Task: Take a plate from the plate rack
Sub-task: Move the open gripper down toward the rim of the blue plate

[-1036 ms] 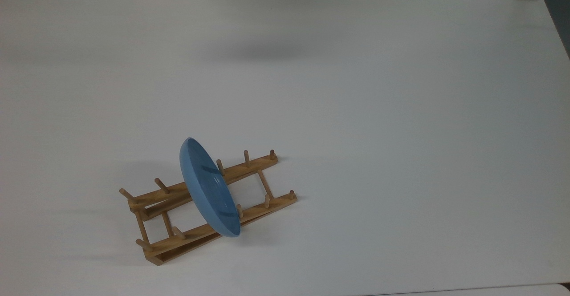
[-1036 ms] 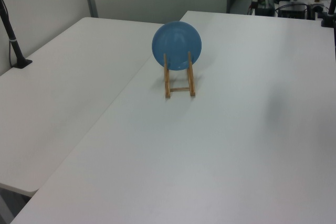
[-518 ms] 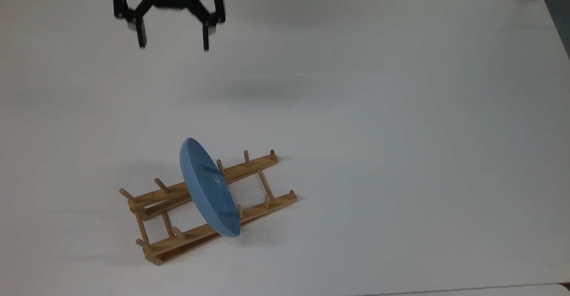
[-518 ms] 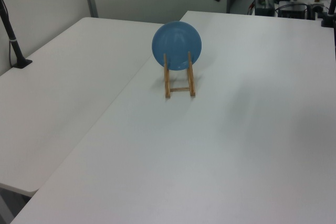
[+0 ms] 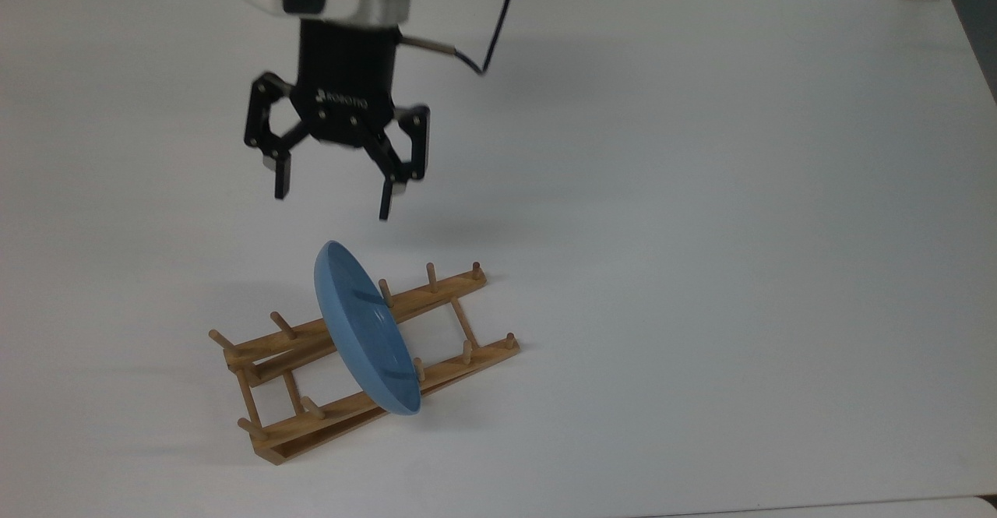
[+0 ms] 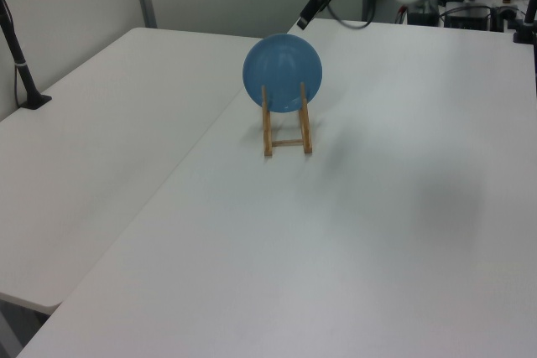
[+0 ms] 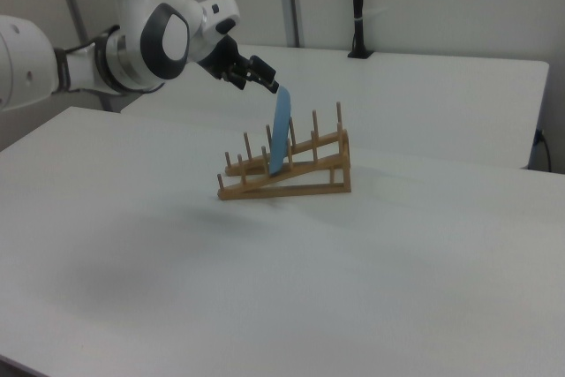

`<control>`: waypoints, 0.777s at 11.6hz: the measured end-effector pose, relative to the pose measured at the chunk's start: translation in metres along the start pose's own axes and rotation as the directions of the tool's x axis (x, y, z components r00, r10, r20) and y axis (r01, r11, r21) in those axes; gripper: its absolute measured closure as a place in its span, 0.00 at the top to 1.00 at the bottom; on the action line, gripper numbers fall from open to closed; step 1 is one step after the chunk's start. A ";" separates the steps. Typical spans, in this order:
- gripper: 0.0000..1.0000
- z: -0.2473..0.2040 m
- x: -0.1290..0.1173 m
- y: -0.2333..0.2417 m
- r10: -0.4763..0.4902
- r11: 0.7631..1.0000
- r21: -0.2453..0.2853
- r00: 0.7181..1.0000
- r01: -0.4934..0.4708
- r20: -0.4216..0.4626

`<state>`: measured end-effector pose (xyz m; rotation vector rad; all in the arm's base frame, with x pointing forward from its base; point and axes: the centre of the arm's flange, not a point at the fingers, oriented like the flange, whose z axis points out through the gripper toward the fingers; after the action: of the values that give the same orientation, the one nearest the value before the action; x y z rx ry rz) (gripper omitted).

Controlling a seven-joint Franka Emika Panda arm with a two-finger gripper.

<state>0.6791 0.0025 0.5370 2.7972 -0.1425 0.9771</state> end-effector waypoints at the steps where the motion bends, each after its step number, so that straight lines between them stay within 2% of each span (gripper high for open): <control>1: 0.97 0.014 -0.005 -0.008 0.008 0.999 -0.040 1.000 -0.009 -0.025; 3: 0.94 0.043 -0.018 -0.020 0.012 0.994 -0.108 0.998 -0.018 -0.060; 5: 0.92 0.057 -0.026 -0.025 0.005 0.989 -0.144 0.997 -0.016 -0.075; 7: 0.77 0.059 -0.027 -0.025 0.004 0.988 -0.153 0.997 -0.016 -0.080; 8: 0.75 0.060 -0.028 -0.026 0.003 0.988 -0.153 0.997 -0.015 -0.078; 9: 0.65 0.062 -0.029 -0.026 0.003 0.988 -0.154 0.997 -0.014 -0.075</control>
<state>0.6979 0.0168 0.4678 2.6187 -0.2108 1.0247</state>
